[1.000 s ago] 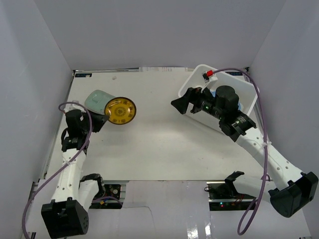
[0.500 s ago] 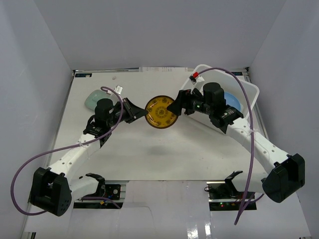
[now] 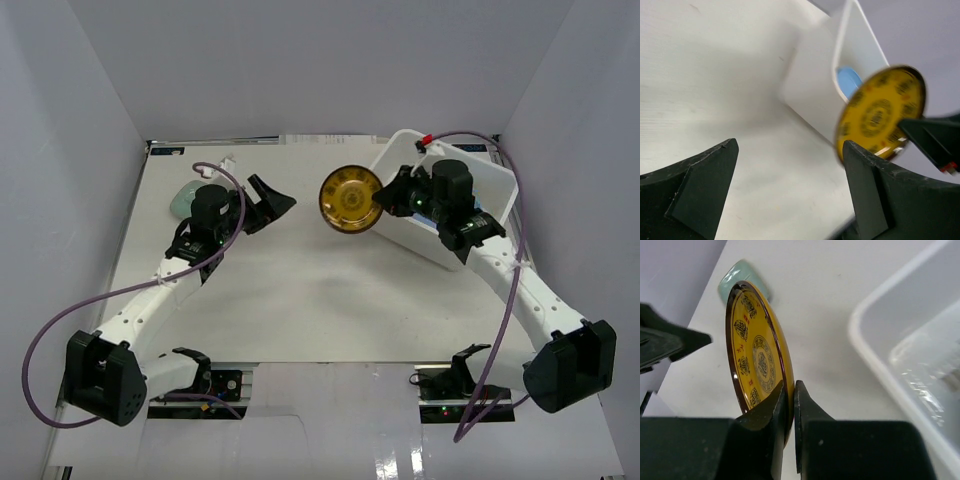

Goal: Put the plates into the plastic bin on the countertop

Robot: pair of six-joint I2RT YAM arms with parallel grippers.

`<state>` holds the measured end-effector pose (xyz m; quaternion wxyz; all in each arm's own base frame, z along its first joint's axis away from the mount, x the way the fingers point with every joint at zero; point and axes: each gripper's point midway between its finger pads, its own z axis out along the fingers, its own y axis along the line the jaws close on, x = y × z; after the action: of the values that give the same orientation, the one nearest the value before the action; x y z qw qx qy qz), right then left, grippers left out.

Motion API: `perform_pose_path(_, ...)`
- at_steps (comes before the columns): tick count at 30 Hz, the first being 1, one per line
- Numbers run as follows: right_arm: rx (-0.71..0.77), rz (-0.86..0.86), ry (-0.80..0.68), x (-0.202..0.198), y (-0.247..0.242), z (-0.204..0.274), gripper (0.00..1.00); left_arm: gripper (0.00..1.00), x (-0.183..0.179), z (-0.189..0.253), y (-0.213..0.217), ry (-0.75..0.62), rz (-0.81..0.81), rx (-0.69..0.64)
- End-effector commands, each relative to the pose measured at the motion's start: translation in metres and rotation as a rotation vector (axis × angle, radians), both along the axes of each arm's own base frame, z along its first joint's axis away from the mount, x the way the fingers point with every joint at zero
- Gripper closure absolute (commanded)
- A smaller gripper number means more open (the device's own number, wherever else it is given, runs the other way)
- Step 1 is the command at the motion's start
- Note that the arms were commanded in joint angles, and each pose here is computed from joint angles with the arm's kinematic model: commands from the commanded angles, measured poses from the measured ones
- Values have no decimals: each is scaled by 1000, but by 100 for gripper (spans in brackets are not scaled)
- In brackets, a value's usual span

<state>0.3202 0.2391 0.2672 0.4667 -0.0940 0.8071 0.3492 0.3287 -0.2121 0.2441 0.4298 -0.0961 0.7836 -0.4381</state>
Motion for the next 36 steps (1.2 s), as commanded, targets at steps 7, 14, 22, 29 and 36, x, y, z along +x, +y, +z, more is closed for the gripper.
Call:
perform_pose_path(7, 43, -591, -57, 70, -196, 20, 92, 2, 68, -56, 181, 218, 655, 168)
perform_pose_path(14, 19, -777, 86, 72, -256, -57, 92, 4, 75, -133, 249, 439, 802, 188)
perform_pose_path(22, 39, -687, 140, 67, -242, -85, 48, 7, 71, -187, 267, 552, 832, 181)
perform_pose_path(29, 31, -650, 57, 52, -236, -58, 6, 17, 88, -216, 253, 600, 751, 113)
perform_pose_path(36, 104, -475, -34, 13, -183, -25, 6, 49, 107, -230, 245, 615, 726, 29)
